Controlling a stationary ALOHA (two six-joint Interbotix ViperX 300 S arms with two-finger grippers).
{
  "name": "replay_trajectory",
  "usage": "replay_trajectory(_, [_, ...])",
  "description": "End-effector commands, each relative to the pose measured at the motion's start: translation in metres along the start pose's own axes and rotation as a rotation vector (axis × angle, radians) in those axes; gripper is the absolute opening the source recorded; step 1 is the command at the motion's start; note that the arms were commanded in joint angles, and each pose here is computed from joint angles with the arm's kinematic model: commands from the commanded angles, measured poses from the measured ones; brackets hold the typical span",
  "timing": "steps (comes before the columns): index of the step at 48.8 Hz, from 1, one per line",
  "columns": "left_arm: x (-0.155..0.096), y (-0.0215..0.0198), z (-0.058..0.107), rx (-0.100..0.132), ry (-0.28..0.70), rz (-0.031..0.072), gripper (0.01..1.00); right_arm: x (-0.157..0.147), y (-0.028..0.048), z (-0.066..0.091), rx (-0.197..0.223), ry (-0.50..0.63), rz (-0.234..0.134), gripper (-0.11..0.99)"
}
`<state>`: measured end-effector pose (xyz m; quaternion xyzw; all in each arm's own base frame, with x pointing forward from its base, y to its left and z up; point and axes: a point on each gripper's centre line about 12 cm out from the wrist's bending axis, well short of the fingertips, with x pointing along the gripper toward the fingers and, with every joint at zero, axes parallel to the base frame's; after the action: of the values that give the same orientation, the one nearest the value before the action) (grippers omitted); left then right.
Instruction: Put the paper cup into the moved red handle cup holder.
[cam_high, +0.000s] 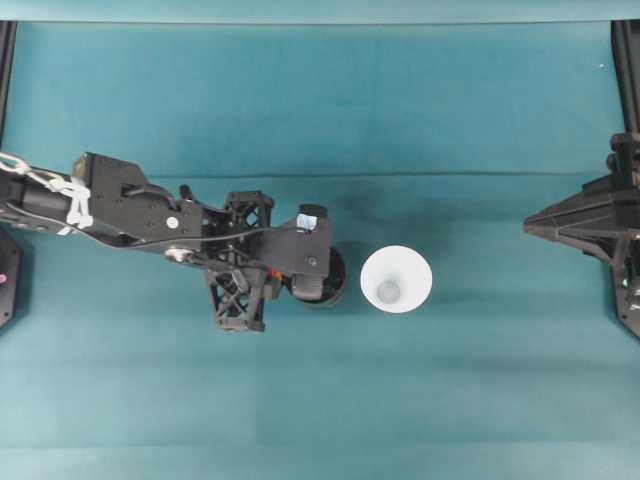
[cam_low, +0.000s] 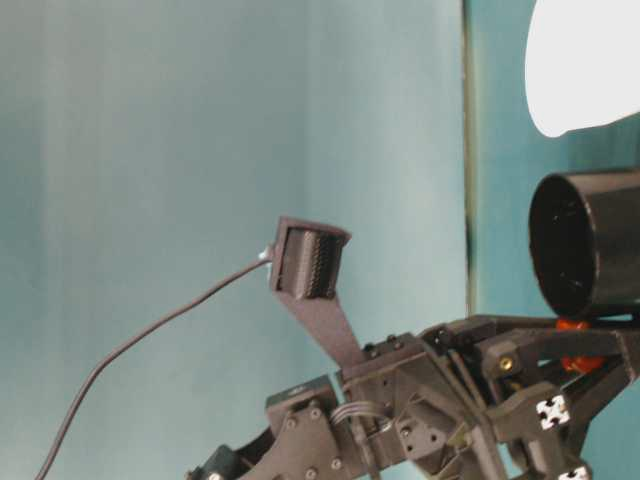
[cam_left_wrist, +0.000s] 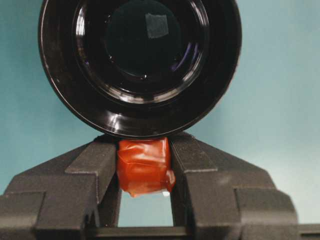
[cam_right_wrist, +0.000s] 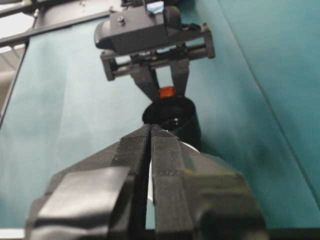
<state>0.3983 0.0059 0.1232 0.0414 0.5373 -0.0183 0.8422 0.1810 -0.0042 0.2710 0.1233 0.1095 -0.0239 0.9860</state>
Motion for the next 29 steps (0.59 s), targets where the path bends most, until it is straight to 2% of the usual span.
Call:
replay_trajectory(1, [-0.003, 0.0001, 0.006, 0.002, -0.015, 0.002, 0.295, 0.001, 0.0004, 0.003, 0.011, -0.006, 0.000, -0.09])
replay_trajectory(5, [-0.003, 0.0001, 0.006, 0.002, -0.017, 0.002, 0.323, 0.001, 0.0004, 0.003, 0.011, -0.006, 0.000, -0.09])
replay_trajectory(12, [-0.005, 0.0006, 0.010, 0.002, -0.032, 0.004, 0.673, 0.001, 0.0004, 0.003, 0.011, -0.006, 0.000, -0.09])
replay_trajectory(16, [-0.005, 0.0008, 0.012, 0.002, -0.038, 0.004, 0.798, 0.001, 0.0004, 0.003, 0.011, -0.006, 0.000, -0.09])
replay_trajectory(29, [-0.014, 0.0014, 0.011, 0.001, -0.038, 0.006, 0.782, 0.001, 0.0004, 0.003, 0.013, -0.006, 0.000, -0.09])
